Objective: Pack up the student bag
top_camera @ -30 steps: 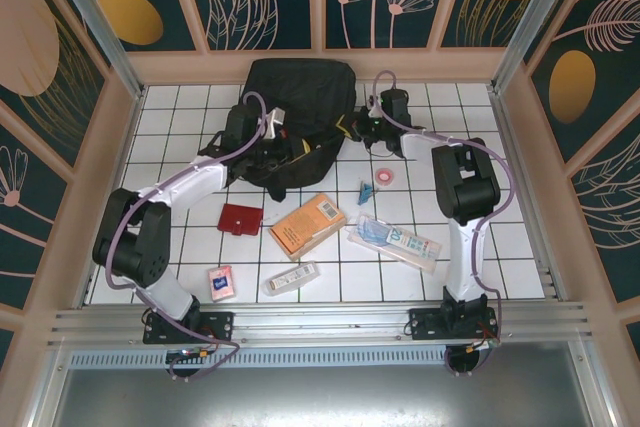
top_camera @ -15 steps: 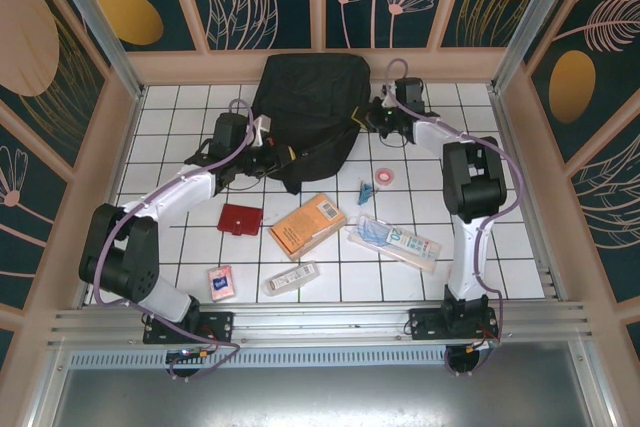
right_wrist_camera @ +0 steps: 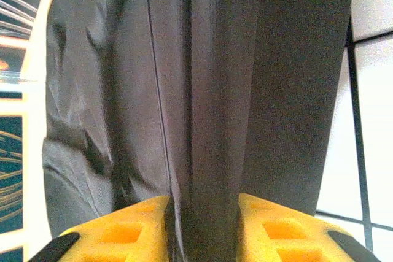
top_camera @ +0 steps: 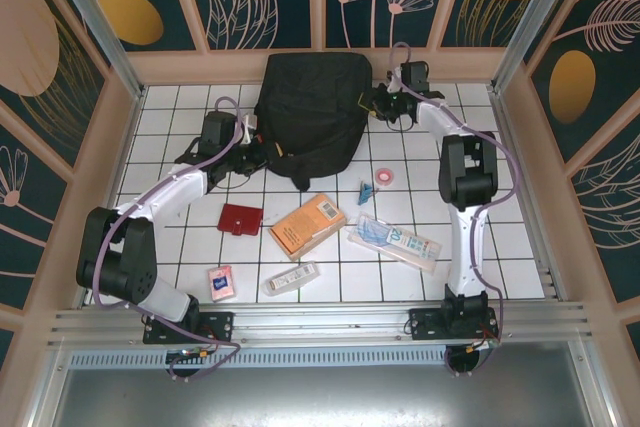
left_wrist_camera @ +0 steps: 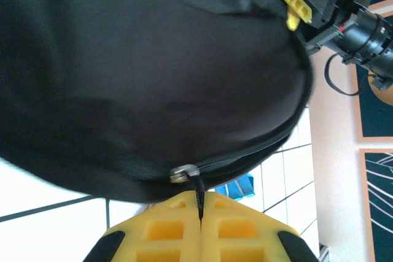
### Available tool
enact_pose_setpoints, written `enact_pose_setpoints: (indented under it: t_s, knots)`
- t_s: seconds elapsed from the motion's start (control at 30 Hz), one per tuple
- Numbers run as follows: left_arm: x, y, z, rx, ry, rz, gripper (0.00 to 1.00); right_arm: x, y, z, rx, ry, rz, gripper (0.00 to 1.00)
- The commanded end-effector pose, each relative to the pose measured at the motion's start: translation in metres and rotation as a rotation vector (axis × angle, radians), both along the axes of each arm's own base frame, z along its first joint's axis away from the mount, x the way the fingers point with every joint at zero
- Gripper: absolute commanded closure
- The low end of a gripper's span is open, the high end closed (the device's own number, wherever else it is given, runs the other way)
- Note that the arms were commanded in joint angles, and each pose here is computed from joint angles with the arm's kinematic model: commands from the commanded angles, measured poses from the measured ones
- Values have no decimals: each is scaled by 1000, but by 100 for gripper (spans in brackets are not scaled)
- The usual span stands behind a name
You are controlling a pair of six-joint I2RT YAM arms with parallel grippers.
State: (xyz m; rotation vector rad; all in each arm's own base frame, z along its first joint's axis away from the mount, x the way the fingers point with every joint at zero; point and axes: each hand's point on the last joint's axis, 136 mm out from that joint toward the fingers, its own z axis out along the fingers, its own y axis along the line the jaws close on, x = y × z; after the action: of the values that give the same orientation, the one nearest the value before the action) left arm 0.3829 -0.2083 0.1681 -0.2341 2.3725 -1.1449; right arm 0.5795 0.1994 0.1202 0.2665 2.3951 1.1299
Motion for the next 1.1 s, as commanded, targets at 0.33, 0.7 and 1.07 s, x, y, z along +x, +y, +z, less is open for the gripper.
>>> enact_pose_setpoints:
  t_s: [0.33, 0.7, 1.07]
  knots:
    - [-9, -49, 26, -136, -60, -126, 100, 41, 19, 33, -115, -76, -32, 49]
    - [-2, -91, 32, -189, -70, -189, 100, -57, -25, 129, -228, -80, -259, 1]
    - [7, -97, 47, -206, -104, -192, 100, -170, 34, 75, 57, 220, -311, 20]
